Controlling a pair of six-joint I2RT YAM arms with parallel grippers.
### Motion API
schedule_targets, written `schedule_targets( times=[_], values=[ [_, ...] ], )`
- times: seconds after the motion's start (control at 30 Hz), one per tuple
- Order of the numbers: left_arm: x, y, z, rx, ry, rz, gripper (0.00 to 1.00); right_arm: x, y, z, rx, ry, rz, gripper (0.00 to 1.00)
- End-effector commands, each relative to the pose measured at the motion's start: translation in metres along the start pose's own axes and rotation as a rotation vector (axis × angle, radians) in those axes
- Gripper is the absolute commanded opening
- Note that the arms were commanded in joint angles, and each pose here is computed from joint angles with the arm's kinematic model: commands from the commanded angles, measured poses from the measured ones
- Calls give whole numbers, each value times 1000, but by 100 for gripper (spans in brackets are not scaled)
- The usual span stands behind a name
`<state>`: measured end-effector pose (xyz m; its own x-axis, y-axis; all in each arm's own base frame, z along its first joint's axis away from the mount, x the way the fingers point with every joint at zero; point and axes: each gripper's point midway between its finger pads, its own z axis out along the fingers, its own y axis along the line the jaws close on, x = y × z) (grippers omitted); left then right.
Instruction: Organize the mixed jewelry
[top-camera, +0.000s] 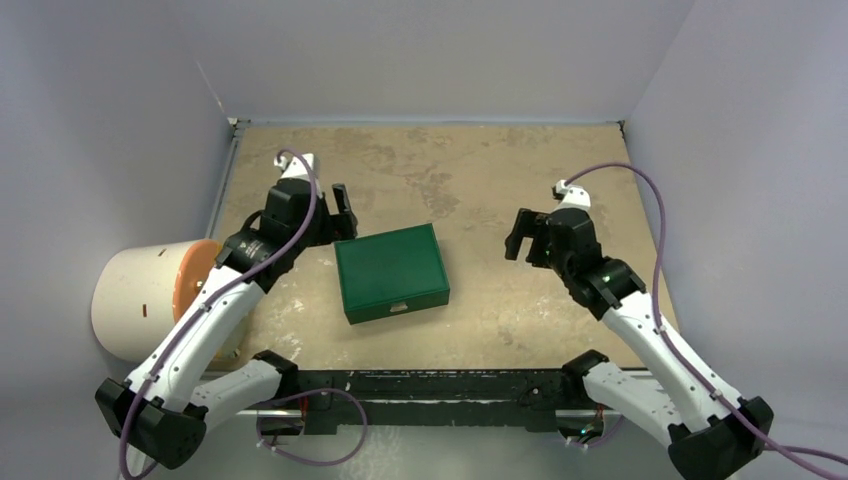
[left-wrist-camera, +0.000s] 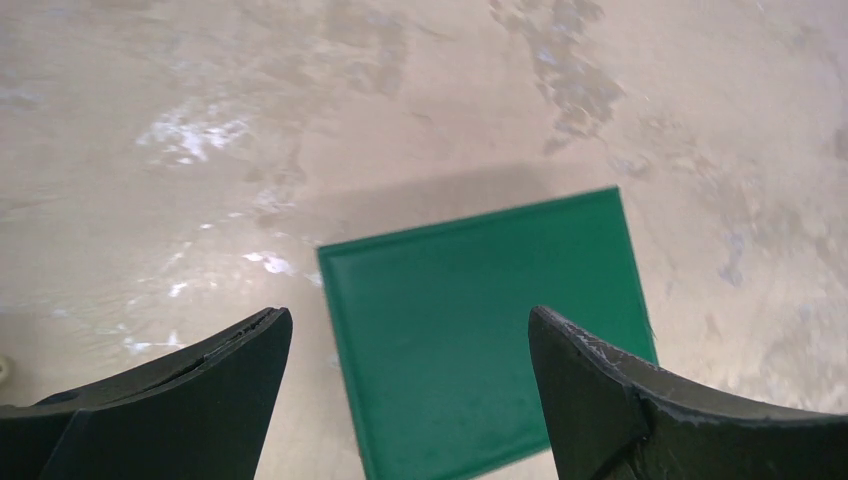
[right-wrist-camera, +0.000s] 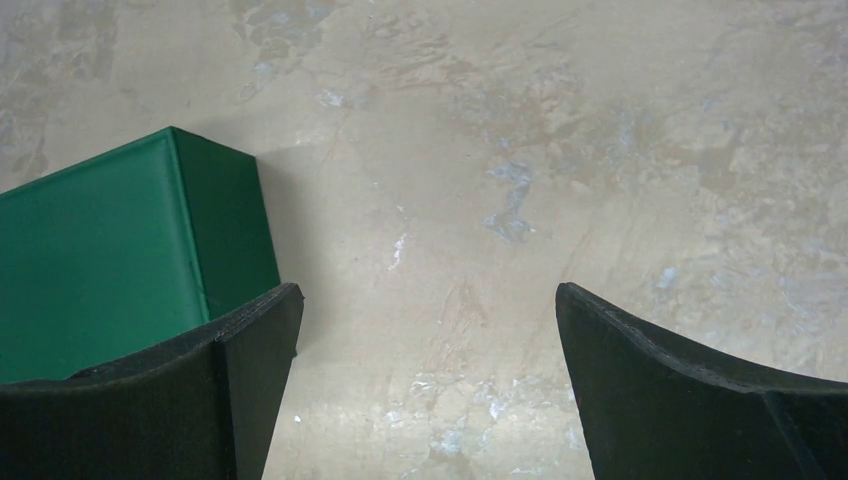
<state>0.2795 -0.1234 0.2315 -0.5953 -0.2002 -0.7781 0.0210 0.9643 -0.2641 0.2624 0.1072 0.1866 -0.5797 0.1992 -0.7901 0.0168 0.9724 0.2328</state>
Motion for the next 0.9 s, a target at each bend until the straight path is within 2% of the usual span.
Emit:
schedule_targets(
  times=[0.0,0.2,0.4,0.63,0.73,0.87],
  values=[
    [-24,18,1,-37,-95,-35,89,0,-10,-13,4,-17,49,99],
    [-22,15,-8,35,-193,-128,87,-9,-22,-25,37,-105,112,99],
    [-26,4,-37,153,-267,-121,87,-6,-20,-30,2,-116,110,99],
    [-31,-4,-75,267,-357,-105,88,-14,-3,-44,-136,-185,81,99],
    [-36,-4,-89,293,-410,-96,88,-22,7,-60,-242,-265,39,99],
    [-35,-1,-100,313,-455,-113,88,-34,-1,-77,-242,-358,86,99]
  ],
)
